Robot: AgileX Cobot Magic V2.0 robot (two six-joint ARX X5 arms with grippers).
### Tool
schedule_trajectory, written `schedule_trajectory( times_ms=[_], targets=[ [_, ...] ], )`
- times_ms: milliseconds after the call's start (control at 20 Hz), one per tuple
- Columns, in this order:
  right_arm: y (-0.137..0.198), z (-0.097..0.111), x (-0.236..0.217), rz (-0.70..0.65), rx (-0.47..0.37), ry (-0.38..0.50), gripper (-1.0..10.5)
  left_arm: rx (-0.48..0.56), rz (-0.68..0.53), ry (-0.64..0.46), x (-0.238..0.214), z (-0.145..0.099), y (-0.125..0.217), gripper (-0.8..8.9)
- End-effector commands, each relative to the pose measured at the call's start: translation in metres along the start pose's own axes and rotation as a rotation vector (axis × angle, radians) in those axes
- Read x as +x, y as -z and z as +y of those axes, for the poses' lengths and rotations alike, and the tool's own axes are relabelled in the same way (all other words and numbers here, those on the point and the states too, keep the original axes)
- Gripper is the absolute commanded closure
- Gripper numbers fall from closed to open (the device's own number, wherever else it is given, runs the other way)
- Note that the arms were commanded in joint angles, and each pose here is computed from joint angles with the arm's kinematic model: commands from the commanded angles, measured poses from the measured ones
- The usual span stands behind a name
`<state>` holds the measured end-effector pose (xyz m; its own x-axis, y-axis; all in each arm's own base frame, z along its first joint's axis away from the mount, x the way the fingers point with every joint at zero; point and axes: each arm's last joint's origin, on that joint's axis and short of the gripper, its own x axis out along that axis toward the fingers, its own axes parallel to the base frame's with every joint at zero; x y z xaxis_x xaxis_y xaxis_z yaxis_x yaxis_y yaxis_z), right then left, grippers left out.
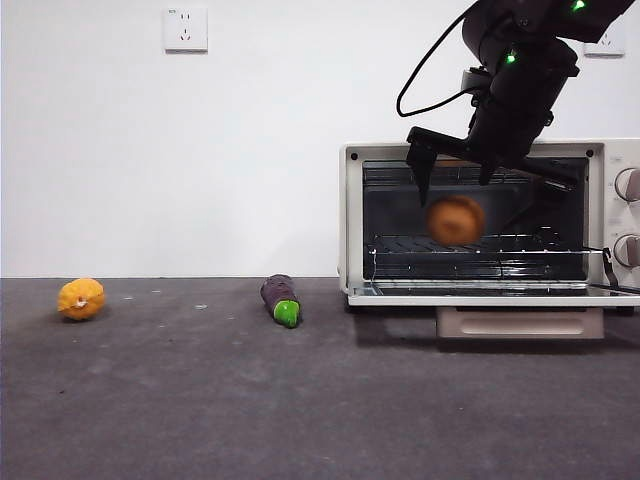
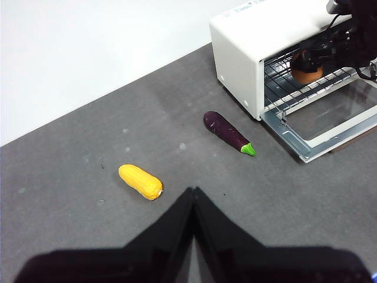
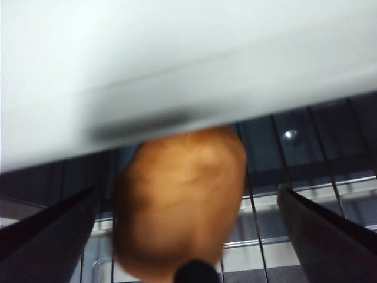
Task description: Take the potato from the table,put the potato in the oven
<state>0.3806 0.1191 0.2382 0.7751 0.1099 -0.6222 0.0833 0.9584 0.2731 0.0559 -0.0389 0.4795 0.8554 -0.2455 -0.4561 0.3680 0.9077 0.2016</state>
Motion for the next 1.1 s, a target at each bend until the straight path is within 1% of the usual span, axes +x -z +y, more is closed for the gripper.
schedule_trajectory(
  times_ms=[50,250,400,500,650,800,950,1100],
  targets=[
    [-0.002,0.001,-0.006,-0.01,0.006,-0.002,4.3,0.012,0.004,-0.003,0.002,-0.001,0.0,8.19],
    [-0.011,0.002,-0.028,-0.033,0.012,-0.018,4.3,0.012,0.006,-0.003,0.003,-0.001,-0.001,8.19],
    [-0.012,0.0,-0.047,0.015,0.036,-0.013,4.3,0.013,0.006,-0.003,0.003,-0.001,-0.001,8.19],
    [-0.011,-0.002,-0.06,0.06,0.029,0.002,4.4,0.014,0.011,-0.003,0.005,-0.002,-0.001,8.19],
    [-0.006,-0.004,-0.081,0.14,0.0,0.018,4.4,0.02,0.022,-0.003,0.009,-0.004,-0.003,8.19],
    [-0.001,-0.004,-0.107,0.196,-0.063,0.028,4.4,0.032,0.048,0.001,0.018,-0.009,-0.007,8.19],
    [0.002,-0.003,-0.137,0.214,-0.128,0.014,4.5,0.051,0.093,0.018,0.033,-0.017,-0.013,8.19],
    [0.006,0.001,-0.174,0.201,-0.174,-0.026,4.5,0.074,0.151,0.08,0.059,-0.032,-0.022,8.2]
  ],
)
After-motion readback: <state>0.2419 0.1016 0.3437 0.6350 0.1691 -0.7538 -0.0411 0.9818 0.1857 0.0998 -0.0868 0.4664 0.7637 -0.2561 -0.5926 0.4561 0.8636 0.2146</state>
